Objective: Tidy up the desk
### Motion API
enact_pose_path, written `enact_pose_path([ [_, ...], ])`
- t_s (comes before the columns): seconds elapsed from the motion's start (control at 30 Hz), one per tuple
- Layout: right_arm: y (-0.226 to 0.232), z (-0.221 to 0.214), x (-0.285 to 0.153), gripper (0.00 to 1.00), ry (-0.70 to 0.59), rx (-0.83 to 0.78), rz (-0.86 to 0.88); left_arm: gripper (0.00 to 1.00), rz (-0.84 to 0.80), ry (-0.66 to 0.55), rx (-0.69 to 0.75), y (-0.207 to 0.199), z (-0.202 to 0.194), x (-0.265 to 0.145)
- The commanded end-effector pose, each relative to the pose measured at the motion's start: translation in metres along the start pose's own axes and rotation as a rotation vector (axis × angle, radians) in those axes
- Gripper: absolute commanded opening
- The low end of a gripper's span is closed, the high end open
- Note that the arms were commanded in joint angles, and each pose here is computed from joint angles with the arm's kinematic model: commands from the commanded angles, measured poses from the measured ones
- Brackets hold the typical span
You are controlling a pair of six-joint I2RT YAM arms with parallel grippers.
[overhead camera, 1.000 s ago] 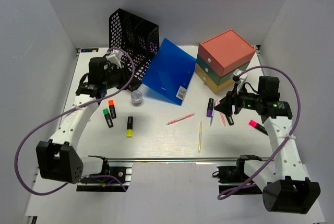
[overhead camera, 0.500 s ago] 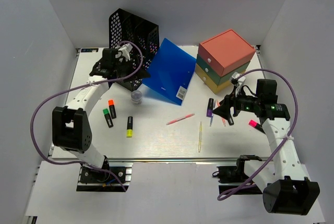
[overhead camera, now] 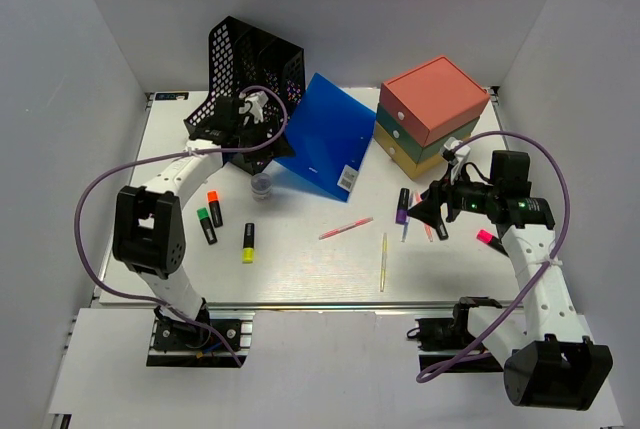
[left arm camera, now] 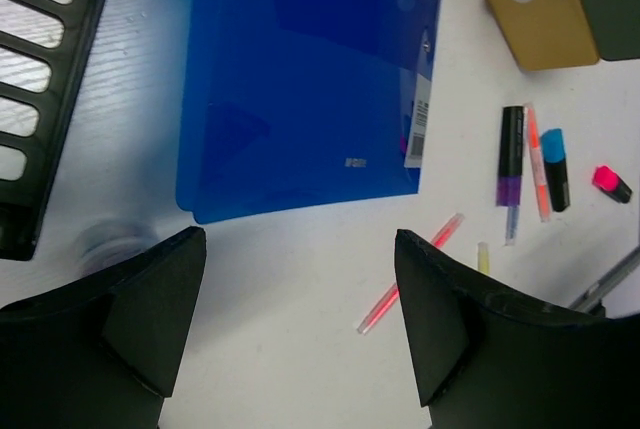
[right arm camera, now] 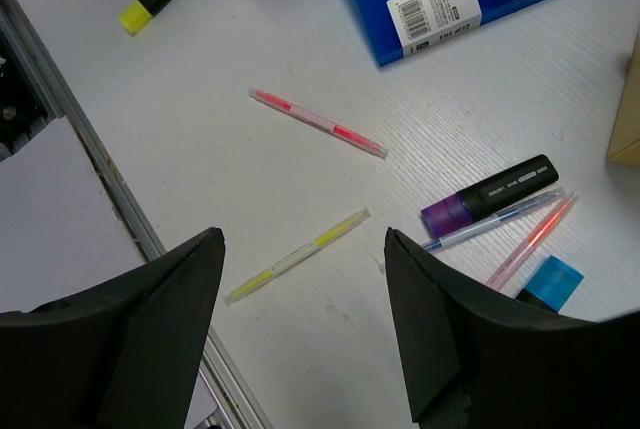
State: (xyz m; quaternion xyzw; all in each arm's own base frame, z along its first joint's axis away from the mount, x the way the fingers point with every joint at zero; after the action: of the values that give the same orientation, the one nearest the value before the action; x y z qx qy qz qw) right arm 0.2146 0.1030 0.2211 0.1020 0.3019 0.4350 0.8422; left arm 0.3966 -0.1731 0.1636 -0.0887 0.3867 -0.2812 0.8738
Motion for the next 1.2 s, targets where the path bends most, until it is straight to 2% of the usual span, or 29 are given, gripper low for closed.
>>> enact_pose_path([
  [0.0, 0.000, 0.007, 0.001, 0.71, -0.020, -0.032, 0.004, 0.86, 0.053, -0.029, 0.060, 0.002, 0.017, -0.004],
  [0.27, -0.003, 0.004, 0.001, 0.71, -0.014, -0.024, -0.005, 0.85, 0.117, -0.023, 0.080, 0.006, 0.016, -0.009],
  [0.93, -0.001, 0.013, -0.003, 0.72, -0.022, -0.038, -0.025, 0.85, 0.040, -0.002, 0.069, 0.010, 0.010, 0.024],
  [1.17, 0.000, 0.014, -0.005, 0.71, -0.022, -0.053, -0.032, 0.84, -0.019, -0.068, 0.068, 0.002, 0.019, 0.029],
])
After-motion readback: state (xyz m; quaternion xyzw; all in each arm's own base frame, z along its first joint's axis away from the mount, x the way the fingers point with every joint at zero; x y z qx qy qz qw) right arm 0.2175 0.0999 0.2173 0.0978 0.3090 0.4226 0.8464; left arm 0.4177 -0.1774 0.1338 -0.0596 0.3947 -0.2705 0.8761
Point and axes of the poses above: each gripper's point midway between its finger pads, its own x axis out along the fingers, its own y axis along the line the jaws close on, z = x × y, the point moved 3 cm from there along -x, back along the fingers, and after that the axes turned 13 degrees about x, right-handed, at the moved point
